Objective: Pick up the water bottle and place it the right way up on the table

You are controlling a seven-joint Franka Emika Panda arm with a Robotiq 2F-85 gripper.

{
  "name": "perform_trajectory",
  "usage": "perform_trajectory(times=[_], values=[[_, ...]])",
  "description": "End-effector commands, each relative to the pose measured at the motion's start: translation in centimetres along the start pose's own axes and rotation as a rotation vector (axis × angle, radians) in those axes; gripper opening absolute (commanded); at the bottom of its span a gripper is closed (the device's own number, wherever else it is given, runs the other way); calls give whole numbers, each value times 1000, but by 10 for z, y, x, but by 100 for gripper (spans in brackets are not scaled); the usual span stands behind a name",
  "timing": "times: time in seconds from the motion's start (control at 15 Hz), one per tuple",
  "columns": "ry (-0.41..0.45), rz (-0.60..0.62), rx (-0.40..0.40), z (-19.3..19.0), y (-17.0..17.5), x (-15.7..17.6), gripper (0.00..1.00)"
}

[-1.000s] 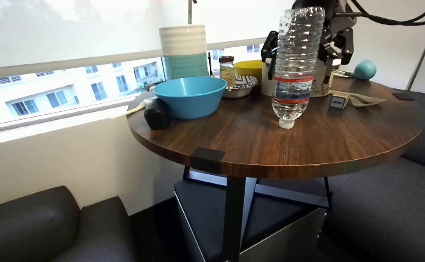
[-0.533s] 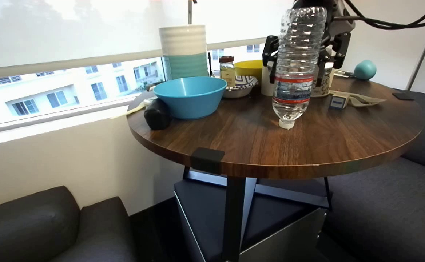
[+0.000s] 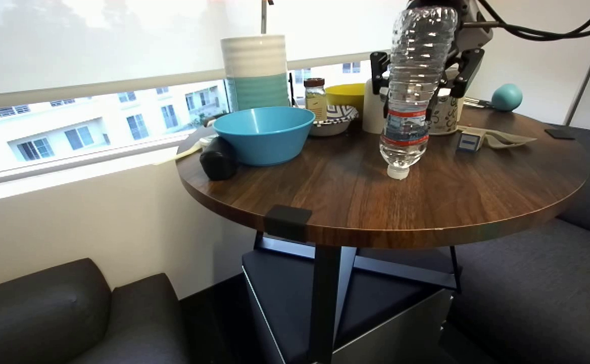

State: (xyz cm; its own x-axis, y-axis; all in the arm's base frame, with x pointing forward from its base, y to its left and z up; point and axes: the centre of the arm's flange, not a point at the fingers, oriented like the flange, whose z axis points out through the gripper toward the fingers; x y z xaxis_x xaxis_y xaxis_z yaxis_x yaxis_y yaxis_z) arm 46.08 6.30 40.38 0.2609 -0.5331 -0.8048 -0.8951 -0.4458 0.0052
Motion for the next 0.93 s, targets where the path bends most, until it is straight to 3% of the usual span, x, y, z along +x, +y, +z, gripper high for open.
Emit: perform_trajectory(times=[0.0,0.6,0.87], values=[[81,-44,10,-7,-1,-25,22],[527,-175,-96,-1,11,-98,22],[678,-169,-51,4,13,-110,22]])
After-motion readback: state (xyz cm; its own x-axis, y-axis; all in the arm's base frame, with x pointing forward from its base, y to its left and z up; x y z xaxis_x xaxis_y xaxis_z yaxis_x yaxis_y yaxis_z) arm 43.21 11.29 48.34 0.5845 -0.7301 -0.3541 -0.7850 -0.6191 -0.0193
